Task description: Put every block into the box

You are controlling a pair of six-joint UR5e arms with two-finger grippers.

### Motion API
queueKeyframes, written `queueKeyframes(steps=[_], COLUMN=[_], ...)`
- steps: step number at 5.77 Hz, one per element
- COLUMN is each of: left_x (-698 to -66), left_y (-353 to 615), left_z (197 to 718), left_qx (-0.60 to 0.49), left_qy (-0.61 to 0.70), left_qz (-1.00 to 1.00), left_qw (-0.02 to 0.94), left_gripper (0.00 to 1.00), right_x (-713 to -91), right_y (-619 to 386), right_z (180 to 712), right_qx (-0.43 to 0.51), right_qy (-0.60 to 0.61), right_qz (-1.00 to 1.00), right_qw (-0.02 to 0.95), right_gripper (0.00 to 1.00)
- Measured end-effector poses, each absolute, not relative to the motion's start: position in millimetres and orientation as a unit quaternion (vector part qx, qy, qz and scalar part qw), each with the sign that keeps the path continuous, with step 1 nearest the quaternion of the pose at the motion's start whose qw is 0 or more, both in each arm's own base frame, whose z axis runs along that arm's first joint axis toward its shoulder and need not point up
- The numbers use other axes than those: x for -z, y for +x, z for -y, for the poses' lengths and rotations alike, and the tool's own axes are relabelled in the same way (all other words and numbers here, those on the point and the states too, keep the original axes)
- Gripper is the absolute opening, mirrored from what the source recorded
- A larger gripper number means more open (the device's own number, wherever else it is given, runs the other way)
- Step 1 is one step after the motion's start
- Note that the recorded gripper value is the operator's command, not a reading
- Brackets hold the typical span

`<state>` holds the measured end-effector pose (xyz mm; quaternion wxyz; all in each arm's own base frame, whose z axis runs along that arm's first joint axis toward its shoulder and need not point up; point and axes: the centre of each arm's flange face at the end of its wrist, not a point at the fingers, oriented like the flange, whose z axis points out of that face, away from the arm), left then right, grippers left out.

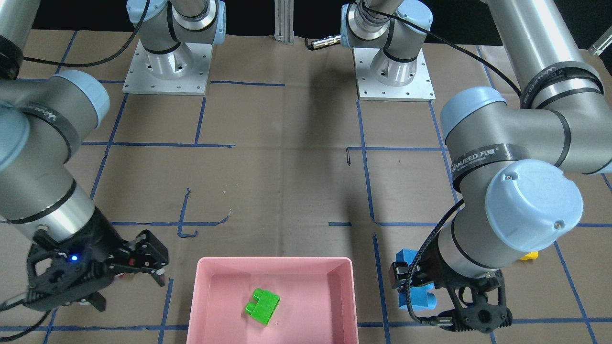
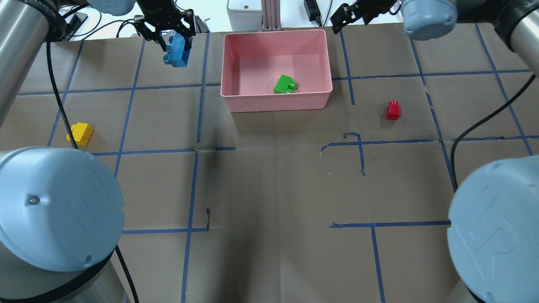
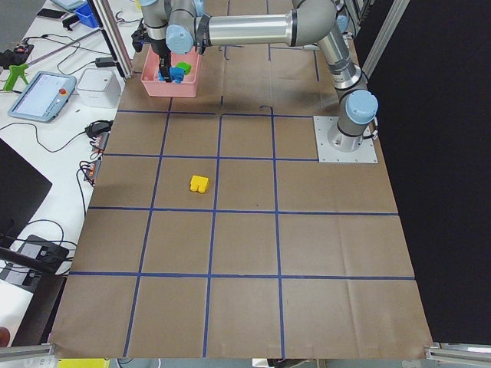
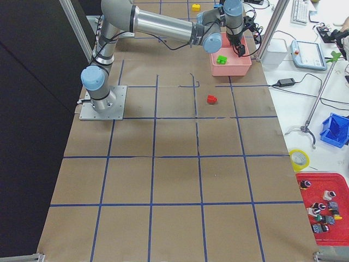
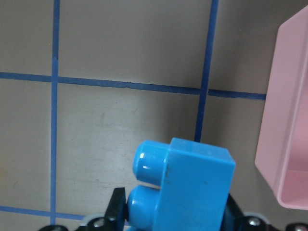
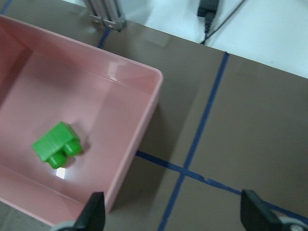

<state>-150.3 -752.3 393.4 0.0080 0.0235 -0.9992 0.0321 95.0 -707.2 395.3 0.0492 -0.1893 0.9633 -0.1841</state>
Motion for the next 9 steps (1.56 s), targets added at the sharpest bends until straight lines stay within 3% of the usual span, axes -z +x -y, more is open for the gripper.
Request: queueKeyframes(steps=[2,3,4,5,7,9], left_x=[-374,-346,-324,-310,-304,-354], left_y=[-212,-247,-277,-299,-312,-251], left_z=[792,804,805,800,791,784], left_qx=[-0.055,-0.055,-0.053,-0.052,-0.058,-0.041], left_qy=[0.005,0.014,0.033,0.059,0.085,0.092], left_qz=[0.998,0.998,0.998,0.997,0.995,0.995], left_qw=[0.017,0.017,0.017,0.012,0.002,-0.007], left_gripper=[0.12,0.34,0.83,0.99,1.00,1.00], right_x=[-345,-307,-269,-233,-198,-193], right_y=[35,20,12,10,13,15], right_z=[691,678,657,631,604,601], right_qx=[0.130,0.113,0.127,0.144,0.151,0.151], right_qy=[-0.170,-0.144,-0.104,-0.056,-0.001,0.014], right_qz=[-0.977,-0.983,-0.986,-0.987,-0.987,-0.987], right_qw=[0.005,0.001,-0.023,-0.049,-0.056,-0.054], right_gripper=[0.99,0.99,0.99,0.99,0.99,0.98])
